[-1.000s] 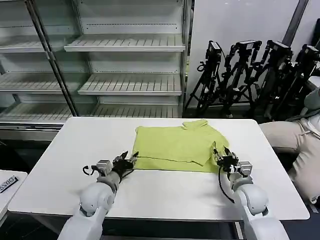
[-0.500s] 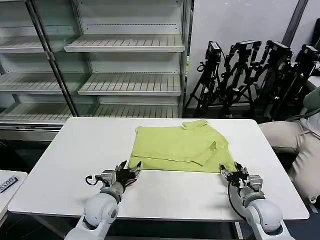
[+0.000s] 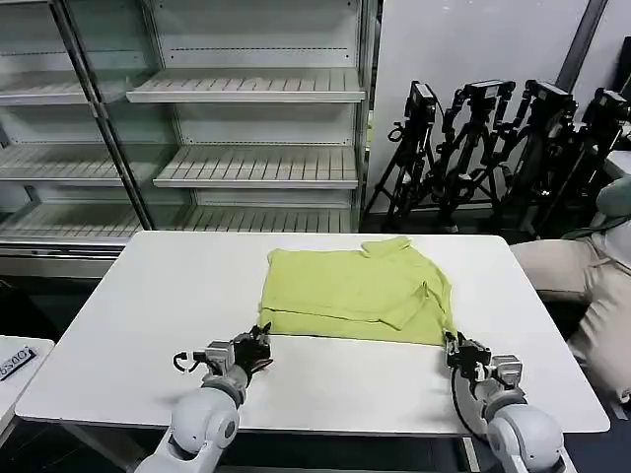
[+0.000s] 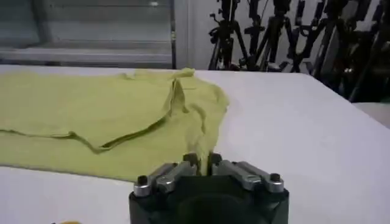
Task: Fold and organize the clothes.
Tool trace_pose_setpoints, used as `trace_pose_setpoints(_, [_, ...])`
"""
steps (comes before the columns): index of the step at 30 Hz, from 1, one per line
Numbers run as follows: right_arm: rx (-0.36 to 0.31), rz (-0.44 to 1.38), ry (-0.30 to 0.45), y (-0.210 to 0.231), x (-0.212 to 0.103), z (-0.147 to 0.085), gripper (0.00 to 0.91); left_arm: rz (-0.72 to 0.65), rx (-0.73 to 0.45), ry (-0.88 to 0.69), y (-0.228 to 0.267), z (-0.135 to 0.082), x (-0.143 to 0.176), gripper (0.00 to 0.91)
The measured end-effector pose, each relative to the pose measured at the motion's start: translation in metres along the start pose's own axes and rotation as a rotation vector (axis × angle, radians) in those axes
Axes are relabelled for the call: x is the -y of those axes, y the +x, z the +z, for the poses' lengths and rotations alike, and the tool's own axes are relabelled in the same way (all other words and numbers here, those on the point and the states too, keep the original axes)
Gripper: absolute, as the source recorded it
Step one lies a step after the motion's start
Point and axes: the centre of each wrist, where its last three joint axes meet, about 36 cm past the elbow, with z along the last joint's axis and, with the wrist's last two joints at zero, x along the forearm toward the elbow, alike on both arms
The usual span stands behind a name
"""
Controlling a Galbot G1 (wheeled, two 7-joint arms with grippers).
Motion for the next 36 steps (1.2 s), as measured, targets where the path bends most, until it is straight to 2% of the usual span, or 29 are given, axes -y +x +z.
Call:
trace_pose_setpoints(11, [0.005,-0.025,0.047,0.070,-0.024,0.016,0.000,-0.023,-0.005,0.020,0.072,0.016,-0.022,0.010])
trace_pose_setpoints(12, [0.004,-0.025,0.053,0.076,-0.025,0.017,0.000,-0.027,-0.007,0.021,0.079,0.017,-0.024,0.050])
trace_pose_setpoints(13, [0.004,-0.027,0.059,0.080,-0.026,0.017,0.907,-0.033,-0.012,0.021,0.085,0.019,-0.027,0.907])
trace_pose_setpoints(19, [0.037,-0.031,0.081,0.104,-0.032,0.007,0.907,-0.060,-0.031,0.009,0.118,0.025,-0.034,0.907])
trace_pose_setpoints(26, [0.122,-0.053,0.076,0.106,-0.044,-0.022,0.907,-0.053,0.037,-0.038,0.142,0.004,-0.035,0.907])
trace_pose_setpoints(30, [0.153,-0.042,0.068,0.078,-0.046,-0.037,0.907,-0.031,0.094,-0.065,0.136,-0.013,-0.038,0.907])
trace_pose_setpoints(36, [0.163,-0.026,0.032,0.010,-0.048,-0.055,0.907,-0.004,0.137,-0.088,0.092,-0.028,-0.046,0.907])
